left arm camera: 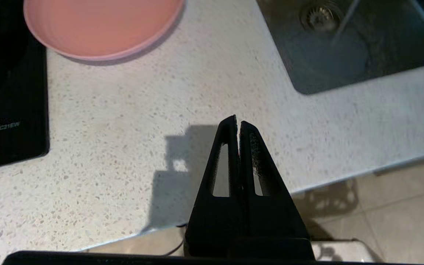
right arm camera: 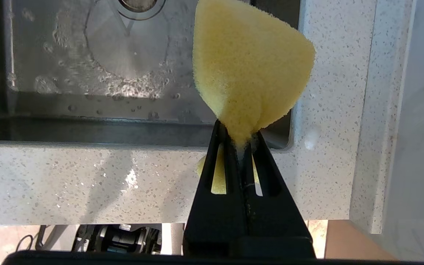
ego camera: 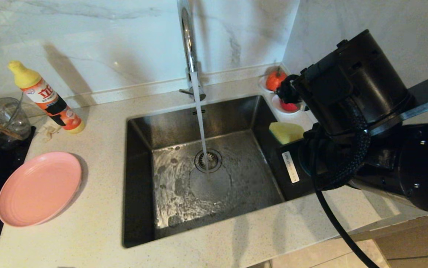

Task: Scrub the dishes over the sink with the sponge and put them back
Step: Put down the sponge

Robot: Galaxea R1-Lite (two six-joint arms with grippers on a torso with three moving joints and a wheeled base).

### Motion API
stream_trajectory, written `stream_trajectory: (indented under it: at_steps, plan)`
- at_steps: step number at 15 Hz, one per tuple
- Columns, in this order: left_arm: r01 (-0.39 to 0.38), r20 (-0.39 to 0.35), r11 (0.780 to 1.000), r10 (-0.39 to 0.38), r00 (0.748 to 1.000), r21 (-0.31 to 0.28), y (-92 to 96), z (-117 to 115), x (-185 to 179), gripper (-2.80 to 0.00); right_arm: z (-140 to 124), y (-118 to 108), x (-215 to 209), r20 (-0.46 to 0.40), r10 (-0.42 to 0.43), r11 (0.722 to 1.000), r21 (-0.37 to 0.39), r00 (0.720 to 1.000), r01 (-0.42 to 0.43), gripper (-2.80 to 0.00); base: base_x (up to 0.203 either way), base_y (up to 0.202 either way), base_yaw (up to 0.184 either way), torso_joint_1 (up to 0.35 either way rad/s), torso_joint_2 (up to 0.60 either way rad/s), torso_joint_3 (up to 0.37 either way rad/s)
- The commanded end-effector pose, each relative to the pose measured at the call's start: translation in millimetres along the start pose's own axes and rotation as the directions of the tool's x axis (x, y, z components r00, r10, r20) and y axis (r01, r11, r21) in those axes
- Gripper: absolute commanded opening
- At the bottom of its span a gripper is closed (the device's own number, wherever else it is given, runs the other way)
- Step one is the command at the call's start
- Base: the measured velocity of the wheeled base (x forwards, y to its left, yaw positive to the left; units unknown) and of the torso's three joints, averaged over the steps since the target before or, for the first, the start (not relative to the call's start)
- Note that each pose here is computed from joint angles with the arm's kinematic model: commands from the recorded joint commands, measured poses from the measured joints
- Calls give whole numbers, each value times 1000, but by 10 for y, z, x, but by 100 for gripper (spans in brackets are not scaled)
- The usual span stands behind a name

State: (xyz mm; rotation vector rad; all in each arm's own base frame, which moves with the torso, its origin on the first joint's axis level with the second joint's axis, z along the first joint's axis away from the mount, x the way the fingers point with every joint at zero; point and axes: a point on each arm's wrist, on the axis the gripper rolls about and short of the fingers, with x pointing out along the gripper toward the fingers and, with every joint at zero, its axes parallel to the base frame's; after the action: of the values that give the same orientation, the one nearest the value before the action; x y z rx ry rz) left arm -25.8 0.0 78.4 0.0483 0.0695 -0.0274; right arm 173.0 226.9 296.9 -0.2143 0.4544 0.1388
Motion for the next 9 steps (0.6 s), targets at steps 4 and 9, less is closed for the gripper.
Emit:
stream_trajectory:
  at_steps: [4, 9]
  plan:
    - [-6, 40, 1000, 7, 999, -24, 1, -11, 5, -280, -60, -43, -25, -9, -9, 1000, -16, 1000, 9, -280, 0, 0, 0, 0, 0, 0]
    - [-9, 51, 999, 12, 999, -40, 2, -9, 9, -280, -202, -166, -15, -18, -116, 990, -77, 993, 115, -280, 0, 0, 0, 0, 0, 0]
